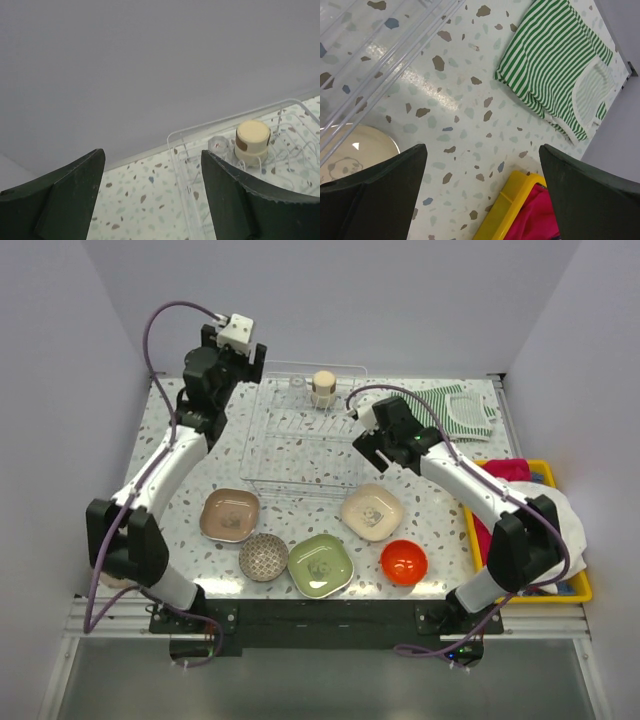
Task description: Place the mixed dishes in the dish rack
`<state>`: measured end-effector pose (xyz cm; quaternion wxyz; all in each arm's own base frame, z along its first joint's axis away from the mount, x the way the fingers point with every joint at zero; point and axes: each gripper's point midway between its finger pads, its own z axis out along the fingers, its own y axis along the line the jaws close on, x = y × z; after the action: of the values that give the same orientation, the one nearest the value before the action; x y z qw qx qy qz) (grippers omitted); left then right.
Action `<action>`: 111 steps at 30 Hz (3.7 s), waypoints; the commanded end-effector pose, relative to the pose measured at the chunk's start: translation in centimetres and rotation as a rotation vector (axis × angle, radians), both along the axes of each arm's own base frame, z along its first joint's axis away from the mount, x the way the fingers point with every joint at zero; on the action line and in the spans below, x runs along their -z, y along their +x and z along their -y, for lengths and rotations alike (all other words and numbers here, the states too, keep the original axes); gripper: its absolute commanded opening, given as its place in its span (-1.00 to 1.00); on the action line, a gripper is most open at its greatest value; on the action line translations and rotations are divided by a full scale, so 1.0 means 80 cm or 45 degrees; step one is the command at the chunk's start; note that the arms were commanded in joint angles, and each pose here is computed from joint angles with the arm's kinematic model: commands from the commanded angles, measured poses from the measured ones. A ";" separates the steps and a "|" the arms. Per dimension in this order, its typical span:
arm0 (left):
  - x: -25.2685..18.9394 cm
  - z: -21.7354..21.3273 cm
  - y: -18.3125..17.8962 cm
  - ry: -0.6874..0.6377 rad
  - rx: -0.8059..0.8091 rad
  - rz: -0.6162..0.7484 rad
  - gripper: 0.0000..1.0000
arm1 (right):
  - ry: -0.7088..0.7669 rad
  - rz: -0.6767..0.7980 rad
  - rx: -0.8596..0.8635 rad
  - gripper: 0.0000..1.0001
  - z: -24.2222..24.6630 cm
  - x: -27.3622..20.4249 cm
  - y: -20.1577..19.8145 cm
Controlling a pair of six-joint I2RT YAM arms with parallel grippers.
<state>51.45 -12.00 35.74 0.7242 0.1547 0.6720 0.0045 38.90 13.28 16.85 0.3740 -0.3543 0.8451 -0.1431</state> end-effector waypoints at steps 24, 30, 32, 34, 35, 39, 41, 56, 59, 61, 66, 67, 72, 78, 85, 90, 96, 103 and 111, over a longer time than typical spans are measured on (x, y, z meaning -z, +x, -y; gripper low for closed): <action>0.185 -0.135 -0.212 0.030 -0.131 -1.029 0.62 | 0.140 -0.287 -1.251 0.68 -0.186 -0.057 -0.244; 0.170 -0.167 -0.205 -0.094 -0.272 -0.989 0.61 | 0.143 -0.231 -1.363 0.46 -0.296 -0.041 -0.259; 0.166 -0.167 -0.208 -0.104 -0.271 -0.986 0.60 | 0.125 -0.262 -1.425 0.39 -0.324 -0.026 -0.276; 0.162 -0.166 -0.209 -0.135 -0.284 -0.970 0.60 | 0.089 -0.279 -1.544 0.35 -0.347 -0.015 -0.312; 0.155 -0.167 -0.210 -0.146 -0.289 -0.941 0.60 | 0.072 -0.296 -1.601 0.33 -0.357 -0.006 -0.332; 0.137 -0.173 -0.213 -0.173 -0.310 -0.891 0.60 | 0.073 -0.369 -1.616 0.32 -0.382 0.035 -0.361; 0.125 -0.179 -0.218 -0.163 -0.333 -0.856 0.60 | 0.071 -0.372 -1.633 0.32 -0.389 0.041 -0.371; 0.098 -0.180 -0.240 -0.176 -0.329 -0.764 0.60 | -0.048 -0.454 -1.623 -0.24 -0.402 0.116 -0.375; 0.099 -0.179 -0.242 -0.178 -0.323 -0.758 0.60 | -0.047 -0.453 -1.631 -0.48 -0.398 0.108 -0.377; 0.100 -0.178 -0.242 -0.187 -0.320 -0.759 0.60 | -0.060 -0.462 -1.646 -0.80 -0.393 0.102 -0.379; 0.094 -0.174 -0.238 -0.180 -0.279 -0.757 0.59 | -0.070 -0.497 -1.697 -1.00 -0.368 0.053 -0.388; 0.094 -0.172 -0.235 -0.171 -0.263 -0.758 0.58 | -0.052 -0.491 -1.723 -1.00 -0.366 0.039 -0.391; 0.086 -0.170 -0.219 -0.169 -0.235 -0.708 0.56 | 0.029 -0.459 -1.822 -1.00 -0.339 -0.027 -0.392; 0.099 -0.173 -0.190 -0.158 -0.224 -0.698 0.37 | 0.475 -0.420 -1.564 -1.00 -0.336 -0.124 -0.331; 0.190 -0.149 -0.193 -0.088 -0.095 -0.932 -1.00 | 1.103 -0.552 -1.038 -1.00 -0.333 -0.185 -0.219; 0.261 -0.117 -0.216 0.064 0.035 -1.096 -1.00 | 1.462 -0.636 -0.648 -1.00 -0.332 -0.185 -0.144; 0.297 -0.064 -0.213 0.101 0.191 -1.184 -1.00 | 1.714 -0.793 -0.411 -1.00 -0.329 -0.170 -0.073; 0.300 -0.021 -0.192 0.037 0.327 -1.237 -1.00 | 1.819 -0.826 -0.094 -1.00 -0.309 -0.117 0.019; 0.317 0.012 -0.190 0.098 0.401 -1.299 -1.00 | 1.920 -0.926 0.067 -1.00 -0.313 -0.063 0.058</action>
<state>35.47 -10.71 9.39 0.2802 0.2422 0.9198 -0.1295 42.25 36.35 16.10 0.1795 -0.0033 0.8428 0.5075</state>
